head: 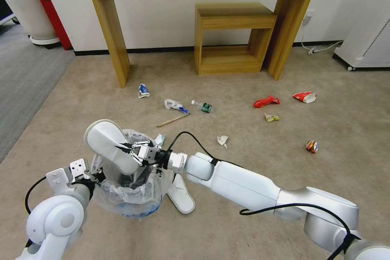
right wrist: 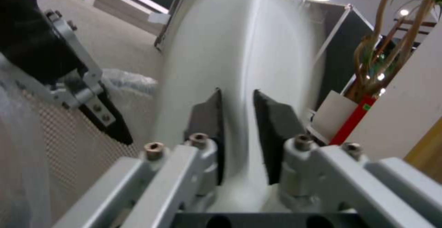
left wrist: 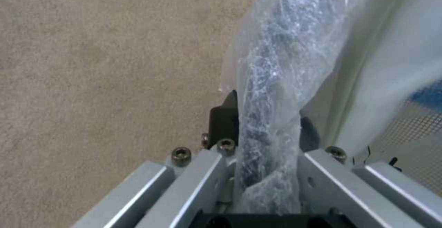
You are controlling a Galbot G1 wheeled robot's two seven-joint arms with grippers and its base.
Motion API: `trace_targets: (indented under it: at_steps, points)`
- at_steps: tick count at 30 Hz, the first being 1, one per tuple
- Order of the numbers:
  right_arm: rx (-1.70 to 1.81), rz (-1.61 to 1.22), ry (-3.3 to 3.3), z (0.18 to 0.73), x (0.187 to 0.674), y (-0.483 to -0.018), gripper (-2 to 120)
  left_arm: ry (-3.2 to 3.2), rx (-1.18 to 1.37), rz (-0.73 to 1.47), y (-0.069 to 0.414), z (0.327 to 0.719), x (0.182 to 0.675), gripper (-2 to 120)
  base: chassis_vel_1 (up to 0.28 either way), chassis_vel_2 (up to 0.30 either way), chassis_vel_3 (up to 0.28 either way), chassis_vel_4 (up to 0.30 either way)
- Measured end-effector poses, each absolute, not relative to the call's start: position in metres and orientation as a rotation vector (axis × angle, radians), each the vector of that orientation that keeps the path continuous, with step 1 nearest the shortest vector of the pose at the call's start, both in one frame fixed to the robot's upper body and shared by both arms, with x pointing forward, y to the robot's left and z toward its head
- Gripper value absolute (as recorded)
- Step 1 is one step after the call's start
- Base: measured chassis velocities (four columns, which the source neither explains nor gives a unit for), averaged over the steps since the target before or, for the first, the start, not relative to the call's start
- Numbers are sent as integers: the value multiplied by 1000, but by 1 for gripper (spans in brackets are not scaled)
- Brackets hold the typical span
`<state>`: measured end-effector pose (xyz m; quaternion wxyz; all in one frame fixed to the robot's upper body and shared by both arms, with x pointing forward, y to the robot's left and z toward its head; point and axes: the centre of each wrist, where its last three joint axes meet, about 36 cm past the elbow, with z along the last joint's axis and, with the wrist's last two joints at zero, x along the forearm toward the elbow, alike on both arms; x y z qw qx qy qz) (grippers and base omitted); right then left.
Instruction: Pick up the trash bin and place the garbage on the floor into it.
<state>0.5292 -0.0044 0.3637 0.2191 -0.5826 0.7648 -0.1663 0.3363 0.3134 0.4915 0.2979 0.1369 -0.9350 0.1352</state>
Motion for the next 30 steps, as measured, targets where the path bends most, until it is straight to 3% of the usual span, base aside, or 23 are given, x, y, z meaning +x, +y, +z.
trace_targets:
  at_steps: [8,16,17,20,30]
  points:
    - [-1603,-416,2123,367,519,-4,48,-2482,368,363,313,491,335,1,0,0,0,0]
    - [-1463,-153,2408,412,496,-9,82,-2476,395,348,319,489,335,1,0,0,0,0]
    - [-1463,-153,2408,412,496,-9,82,-2476,395,348,319,489,335,1,0,0,0,0]
    - [-1337,-78,2608,432,487,-45,96,-2474,418,336,326,488,337,1,0,0,0,0]
    - [-995,-37,2863,441,464,-163,100,-2445,456,320,342,476,352,1,0,0,0,0]
